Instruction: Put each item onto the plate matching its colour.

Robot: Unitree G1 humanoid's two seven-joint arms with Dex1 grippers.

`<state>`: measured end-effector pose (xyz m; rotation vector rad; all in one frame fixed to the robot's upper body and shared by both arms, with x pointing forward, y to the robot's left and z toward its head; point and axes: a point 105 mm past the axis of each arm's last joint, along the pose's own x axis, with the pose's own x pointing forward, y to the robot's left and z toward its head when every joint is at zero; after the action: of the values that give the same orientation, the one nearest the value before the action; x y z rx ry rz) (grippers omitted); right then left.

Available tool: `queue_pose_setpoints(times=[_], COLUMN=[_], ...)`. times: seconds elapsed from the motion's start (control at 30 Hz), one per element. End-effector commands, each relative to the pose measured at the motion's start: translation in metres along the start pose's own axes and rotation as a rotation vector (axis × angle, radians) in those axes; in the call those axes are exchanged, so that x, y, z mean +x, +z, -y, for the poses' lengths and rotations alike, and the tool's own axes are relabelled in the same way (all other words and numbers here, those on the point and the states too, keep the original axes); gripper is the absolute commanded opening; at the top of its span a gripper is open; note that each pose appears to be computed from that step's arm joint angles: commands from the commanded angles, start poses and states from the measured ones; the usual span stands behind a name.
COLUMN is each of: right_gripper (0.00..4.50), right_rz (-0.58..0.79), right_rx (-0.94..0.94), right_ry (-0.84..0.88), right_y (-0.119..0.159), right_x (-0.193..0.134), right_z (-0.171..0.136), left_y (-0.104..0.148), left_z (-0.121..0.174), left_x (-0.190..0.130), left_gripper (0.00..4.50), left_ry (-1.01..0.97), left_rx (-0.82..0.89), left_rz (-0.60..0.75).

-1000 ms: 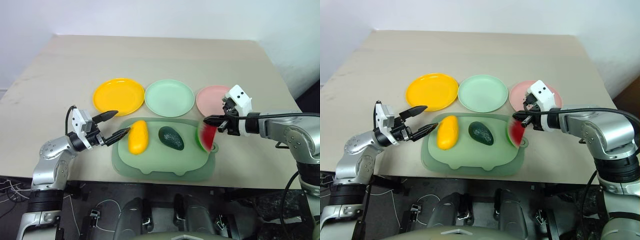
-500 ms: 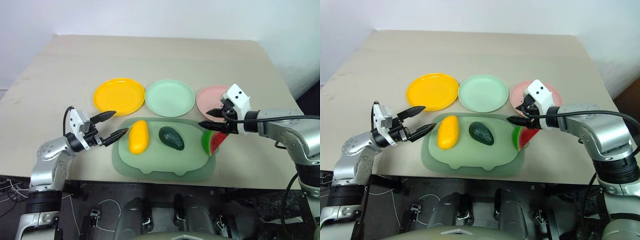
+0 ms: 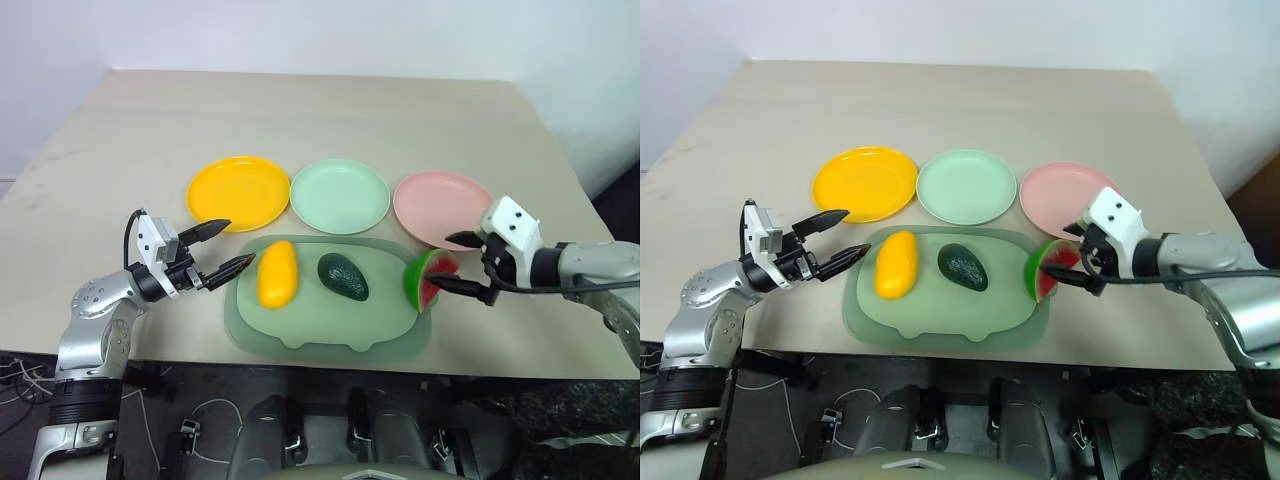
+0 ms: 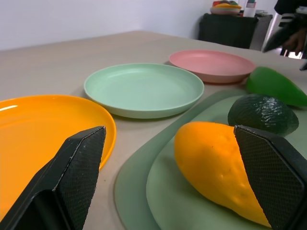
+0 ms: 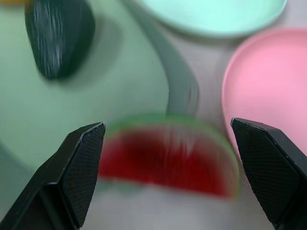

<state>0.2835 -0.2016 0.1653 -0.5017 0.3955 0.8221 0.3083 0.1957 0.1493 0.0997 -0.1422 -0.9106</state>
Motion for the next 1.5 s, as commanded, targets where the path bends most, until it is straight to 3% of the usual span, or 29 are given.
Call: queue_pose_setpoints(times=[0.03, 0.53, 0.83, 1.5], right_gripper=[4.46, 4.46, 4.46, 4.46], right_rz=[0.015, -0.11, -0.124, 0.052], right_rx=[-0.166, -0.373, -0.47, -0.568], right_ry=[-0.03, -0.051, -0.069, -0.111], right_y=[0.005, -0.029, -0.031, 0.009], right_x=[-0.007, 0.006, 0.022, 0.041], right_z=[0.0, 0.006, 0.011, 0.012], left_y=[0.013, 0.019, 0.017, 0.012], left_z=[0.0, 0.004, 0.004, -0.002], left_x=[0.001, 0.007, 0.007, -0.005], left_gripper=[4.5, 4.5, 4.5, 4.5], left_ry=[-0.007, -0.01, -0.011, 0.006], left_rx=[0.038, 0.043, 0.042, 0.045], left_rz=[0.03, 0.03, 0.025, 0.012])
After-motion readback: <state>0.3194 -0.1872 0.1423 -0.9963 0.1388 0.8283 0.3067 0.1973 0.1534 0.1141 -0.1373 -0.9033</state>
